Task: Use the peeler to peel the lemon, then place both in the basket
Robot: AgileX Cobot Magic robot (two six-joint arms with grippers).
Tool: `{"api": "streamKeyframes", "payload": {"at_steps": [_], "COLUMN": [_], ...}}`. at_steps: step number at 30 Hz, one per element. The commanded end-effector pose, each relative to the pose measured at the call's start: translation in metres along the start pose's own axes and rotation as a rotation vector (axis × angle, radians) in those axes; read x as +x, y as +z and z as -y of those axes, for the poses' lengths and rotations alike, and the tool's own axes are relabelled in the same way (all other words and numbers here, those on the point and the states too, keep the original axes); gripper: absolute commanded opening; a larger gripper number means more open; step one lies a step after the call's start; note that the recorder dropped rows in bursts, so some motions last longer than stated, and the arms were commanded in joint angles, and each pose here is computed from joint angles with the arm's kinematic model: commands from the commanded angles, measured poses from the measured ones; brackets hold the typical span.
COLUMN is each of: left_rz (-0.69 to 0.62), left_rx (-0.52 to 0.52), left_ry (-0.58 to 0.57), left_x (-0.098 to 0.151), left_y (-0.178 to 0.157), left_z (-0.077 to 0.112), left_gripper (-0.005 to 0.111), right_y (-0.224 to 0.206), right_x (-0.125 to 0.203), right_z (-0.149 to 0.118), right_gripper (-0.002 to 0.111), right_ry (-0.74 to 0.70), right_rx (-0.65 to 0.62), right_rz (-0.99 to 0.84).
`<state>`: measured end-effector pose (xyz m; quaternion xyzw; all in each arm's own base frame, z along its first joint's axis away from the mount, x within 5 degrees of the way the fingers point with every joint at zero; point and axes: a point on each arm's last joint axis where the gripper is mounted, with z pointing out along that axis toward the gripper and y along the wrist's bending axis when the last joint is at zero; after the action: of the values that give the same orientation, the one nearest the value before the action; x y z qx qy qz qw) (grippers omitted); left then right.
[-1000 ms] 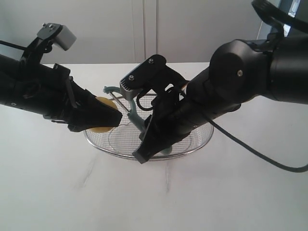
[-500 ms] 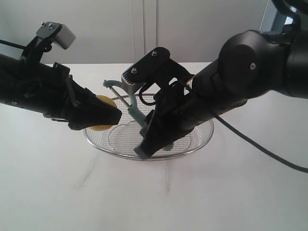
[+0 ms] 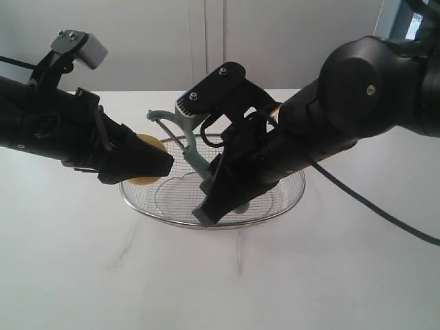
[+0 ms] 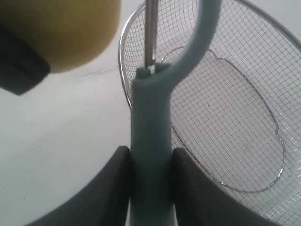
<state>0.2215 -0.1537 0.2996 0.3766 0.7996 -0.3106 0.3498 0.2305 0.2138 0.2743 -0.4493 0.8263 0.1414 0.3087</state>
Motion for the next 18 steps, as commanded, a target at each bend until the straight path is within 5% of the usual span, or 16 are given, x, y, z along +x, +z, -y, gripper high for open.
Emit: {"api": "streamKeyframes", "payload": {"at_steps": [1,18], "left_rz": [0.018,0.014], "left_rx": [0.009,-0.023], "left_ry": [-0.022,-0.001], "left_x": [-0.001,-0.001], "left_y": [-0.001,-0.001], "left_z": [0.001,-0.002], "left_gripper": [0.000,0.000], "right_y": [-0.004,-0.048], "right_x": [-0.003,-0.009], "right_z": [-0.001,-0.006], "right_gripper": [0.000,0.000], "right_ry": [-0.003,-0.026], "right_rx": [0.003,0.027], "right_rz": [0.022,0.126]}}
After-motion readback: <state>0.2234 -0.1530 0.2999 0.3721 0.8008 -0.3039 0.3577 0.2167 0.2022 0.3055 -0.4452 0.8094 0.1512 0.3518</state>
